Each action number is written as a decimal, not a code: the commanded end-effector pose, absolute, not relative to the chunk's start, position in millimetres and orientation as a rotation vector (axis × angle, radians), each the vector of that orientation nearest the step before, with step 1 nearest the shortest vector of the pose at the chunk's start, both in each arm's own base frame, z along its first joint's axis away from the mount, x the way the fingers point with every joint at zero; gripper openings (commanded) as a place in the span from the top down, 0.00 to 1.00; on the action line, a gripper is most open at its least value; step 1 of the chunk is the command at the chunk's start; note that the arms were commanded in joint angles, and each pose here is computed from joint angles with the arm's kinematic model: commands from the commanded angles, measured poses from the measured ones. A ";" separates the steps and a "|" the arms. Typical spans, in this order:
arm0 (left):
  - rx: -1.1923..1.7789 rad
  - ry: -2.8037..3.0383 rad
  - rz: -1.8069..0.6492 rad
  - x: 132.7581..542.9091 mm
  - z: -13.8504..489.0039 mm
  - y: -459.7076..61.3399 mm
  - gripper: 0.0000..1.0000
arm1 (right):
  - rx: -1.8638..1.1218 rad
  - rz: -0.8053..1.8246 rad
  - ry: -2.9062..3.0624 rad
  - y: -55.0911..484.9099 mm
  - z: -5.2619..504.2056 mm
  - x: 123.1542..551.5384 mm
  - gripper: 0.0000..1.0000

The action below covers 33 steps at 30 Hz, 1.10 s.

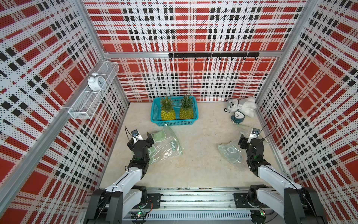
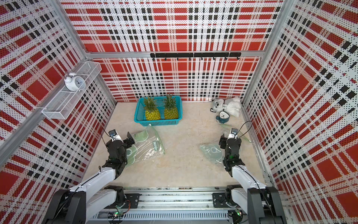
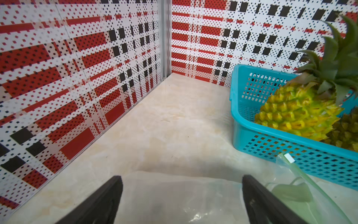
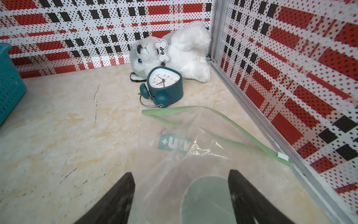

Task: Open the zip-top bag and take out the pineapple
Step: Reset both arms

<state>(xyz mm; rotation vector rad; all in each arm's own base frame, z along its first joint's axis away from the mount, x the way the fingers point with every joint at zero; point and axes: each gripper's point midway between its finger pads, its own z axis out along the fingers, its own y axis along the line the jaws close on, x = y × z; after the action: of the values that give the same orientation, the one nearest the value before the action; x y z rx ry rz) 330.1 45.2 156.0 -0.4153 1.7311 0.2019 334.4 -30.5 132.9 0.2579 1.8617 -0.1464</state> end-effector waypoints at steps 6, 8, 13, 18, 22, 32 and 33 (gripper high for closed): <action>-0.272 1.583 0.111 328.2 169.0 28.6 0.02 | 0.152 -0.057 1.714 -16.1 148.3 339.4 0.16; -0.239 1.559 0.101 328.0 170.2 24.7 0.02 | 0.133 -0.046 1.703 -13.5 149.5 341.9 0.15; -0.191 1.538 0.090 332.6 173.7 18.6 0.02 | 0.096 -0.017 1.644 -6.8 157.2 346.3 0.14; -0.167 1.493 0.087 339.5 180.1 18.3 0.02 | 0.068 -0.016 1.593 -4.2 162.9 354.3 0.14; -0.163 1.467 0.090 346.2 181.9 20.4 0.02 | 0.067 -0.052 1.581 -8.6 160.2 356.5 0.14; -0.138 1.454 0.088 350.1 168.0 17.1 0.02 | 0.061 -0.049 1.505 -8.5 152.2 348.4 0.08; -0.148 1.476 0.100 356.5 165.1 19.4 0.02 | 0.065 -0.050 1.512 -9.0 151.4 350.7 0.06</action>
<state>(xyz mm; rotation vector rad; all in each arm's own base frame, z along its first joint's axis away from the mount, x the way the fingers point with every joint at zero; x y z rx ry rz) 349.7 17.4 146.5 -0.1517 1.5370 0.0915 348.6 -4.1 120.9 0.0470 1.6317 -0.0392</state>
